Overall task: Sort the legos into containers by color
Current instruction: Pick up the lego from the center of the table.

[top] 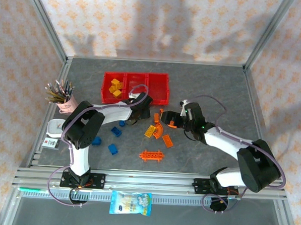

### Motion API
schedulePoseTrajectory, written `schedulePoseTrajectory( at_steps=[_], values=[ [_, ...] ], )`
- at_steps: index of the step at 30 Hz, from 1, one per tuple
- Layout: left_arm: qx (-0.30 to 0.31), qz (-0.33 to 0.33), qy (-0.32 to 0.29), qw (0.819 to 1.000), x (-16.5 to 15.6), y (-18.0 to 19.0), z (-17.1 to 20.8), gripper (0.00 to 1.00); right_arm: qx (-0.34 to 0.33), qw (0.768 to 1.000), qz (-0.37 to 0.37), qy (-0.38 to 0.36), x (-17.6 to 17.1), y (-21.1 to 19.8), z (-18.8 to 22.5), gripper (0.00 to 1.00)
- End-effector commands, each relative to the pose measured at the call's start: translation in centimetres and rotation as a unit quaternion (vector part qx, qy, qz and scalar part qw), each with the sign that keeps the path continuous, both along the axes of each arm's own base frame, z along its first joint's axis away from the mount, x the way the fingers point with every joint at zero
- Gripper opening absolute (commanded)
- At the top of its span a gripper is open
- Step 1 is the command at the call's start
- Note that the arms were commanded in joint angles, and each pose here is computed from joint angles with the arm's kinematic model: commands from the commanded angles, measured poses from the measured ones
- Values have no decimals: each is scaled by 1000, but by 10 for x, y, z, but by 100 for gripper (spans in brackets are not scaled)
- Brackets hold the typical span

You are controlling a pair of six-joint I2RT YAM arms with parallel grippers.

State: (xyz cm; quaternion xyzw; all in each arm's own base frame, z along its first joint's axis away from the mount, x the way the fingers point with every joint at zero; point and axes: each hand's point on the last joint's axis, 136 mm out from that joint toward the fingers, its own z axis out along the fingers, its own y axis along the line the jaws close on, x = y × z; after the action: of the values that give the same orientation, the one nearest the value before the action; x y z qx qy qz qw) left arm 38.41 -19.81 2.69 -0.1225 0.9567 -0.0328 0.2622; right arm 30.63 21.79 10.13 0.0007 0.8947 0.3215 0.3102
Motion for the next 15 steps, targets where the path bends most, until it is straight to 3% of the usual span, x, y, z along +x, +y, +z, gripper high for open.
schedulePoseTrajectory(
  at_steps=[1, 7, 15],
  values=[
    [26, 1, -7, 1000, 2, 6, 0, 75, 1, 1000, 2, -9, 4, 1, 1, 100],
    [31, -2, -10, 999, -1, 8, 2, 66, 0, 1000, 2, -11, 6, 1, 3, 100],
    [20, -4, -24, 999, 0, 8, 18, 63, -1, 1000, 3, -18, 7, 1, 13, 100]
  ],
)
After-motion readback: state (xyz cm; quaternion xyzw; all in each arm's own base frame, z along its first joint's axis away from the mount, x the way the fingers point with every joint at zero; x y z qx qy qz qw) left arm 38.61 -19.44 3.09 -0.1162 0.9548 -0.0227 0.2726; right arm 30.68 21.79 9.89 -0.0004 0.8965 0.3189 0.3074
